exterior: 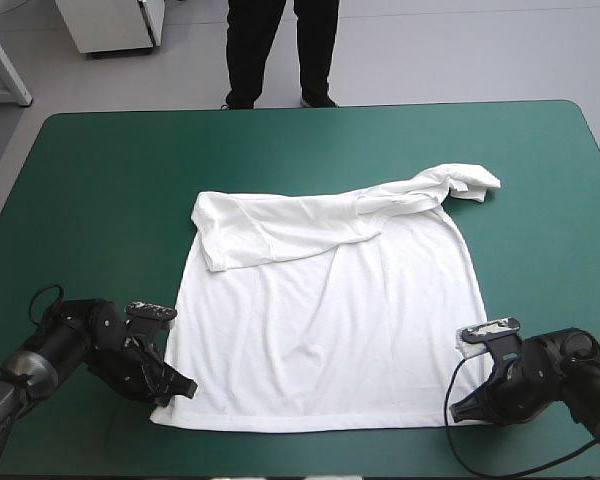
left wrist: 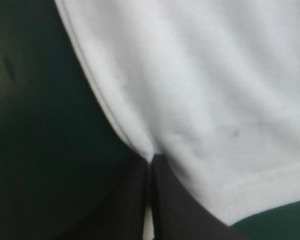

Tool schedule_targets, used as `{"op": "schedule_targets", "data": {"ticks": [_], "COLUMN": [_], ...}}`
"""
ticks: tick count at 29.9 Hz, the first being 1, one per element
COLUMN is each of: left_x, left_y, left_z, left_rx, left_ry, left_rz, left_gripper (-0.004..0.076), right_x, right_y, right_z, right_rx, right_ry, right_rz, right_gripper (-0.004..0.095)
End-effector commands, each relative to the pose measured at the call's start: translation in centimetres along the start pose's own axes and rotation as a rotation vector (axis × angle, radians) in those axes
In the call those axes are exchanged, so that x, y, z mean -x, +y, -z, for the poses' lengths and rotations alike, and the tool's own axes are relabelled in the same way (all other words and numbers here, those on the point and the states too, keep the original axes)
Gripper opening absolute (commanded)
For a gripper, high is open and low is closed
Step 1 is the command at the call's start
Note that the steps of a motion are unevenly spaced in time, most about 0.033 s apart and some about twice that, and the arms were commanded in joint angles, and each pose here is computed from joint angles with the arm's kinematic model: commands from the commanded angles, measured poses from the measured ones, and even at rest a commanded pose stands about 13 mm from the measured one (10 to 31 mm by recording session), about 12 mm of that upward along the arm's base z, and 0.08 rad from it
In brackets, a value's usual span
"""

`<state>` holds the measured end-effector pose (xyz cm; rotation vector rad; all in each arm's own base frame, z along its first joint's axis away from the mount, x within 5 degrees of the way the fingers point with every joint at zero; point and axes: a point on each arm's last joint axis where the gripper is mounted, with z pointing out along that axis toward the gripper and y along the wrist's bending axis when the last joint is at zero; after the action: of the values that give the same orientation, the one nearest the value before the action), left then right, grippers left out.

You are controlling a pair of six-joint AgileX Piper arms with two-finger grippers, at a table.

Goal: Fold the cloth

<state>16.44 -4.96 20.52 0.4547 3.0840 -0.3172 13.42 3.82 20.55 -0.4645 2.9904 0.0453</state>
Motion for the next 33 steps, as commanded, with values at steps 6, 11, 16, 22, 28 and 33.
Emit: {"op": "schedule_targets", "data": {"ticks": [6, 11, 16, 22, 28, 33], "left_x": [1.8, 2.9, 1.6, -3.6, -8.6, -8.9], "left_y": [-0.8, -2.2, -4.5, -7.8, -10.0, -10.6], "left_z": [2.7, 9.2, 19.1, 30.5, 39.0, 43.9], "left_rx": [-0.043, -0.037, -0.012, 0.006, 0.078, 0.157], "left_ry": [-0.103, -0.239, -0.537, -0.983, -1.378, -1.681], "left_rz": [-0.038, -0.109, -0.173, -0.292, -0.404, -0.439], "left_gripper": [-0.0009, -0.0009, -0.0009, -0.0009, -0.0009, -0.0009], "right_x": [0.9, 4.1, 6.2, 3.4, -2.4, -4.3], "right_y": [0.3, 0.2, 0.0, -0.2, -0.2, -0.1], "right_z": [0.6, 6.9, 18.2, 32.6, 42.2, 46.6], "right_rx": [0.028, 0.018, -0.031, -0.103, -0.156, -0.210], "right_ry": [-0.040, -0.182, -0.511, -0.995, -1.420, -1.753], "right_rz": [0.006, 0.010, -0.013, -0.027, -0.043, -0.023], "right_gripper": [-0.0019, -0.0019, -0.0019, -0.0019, -0.0019, -0.0019]}}
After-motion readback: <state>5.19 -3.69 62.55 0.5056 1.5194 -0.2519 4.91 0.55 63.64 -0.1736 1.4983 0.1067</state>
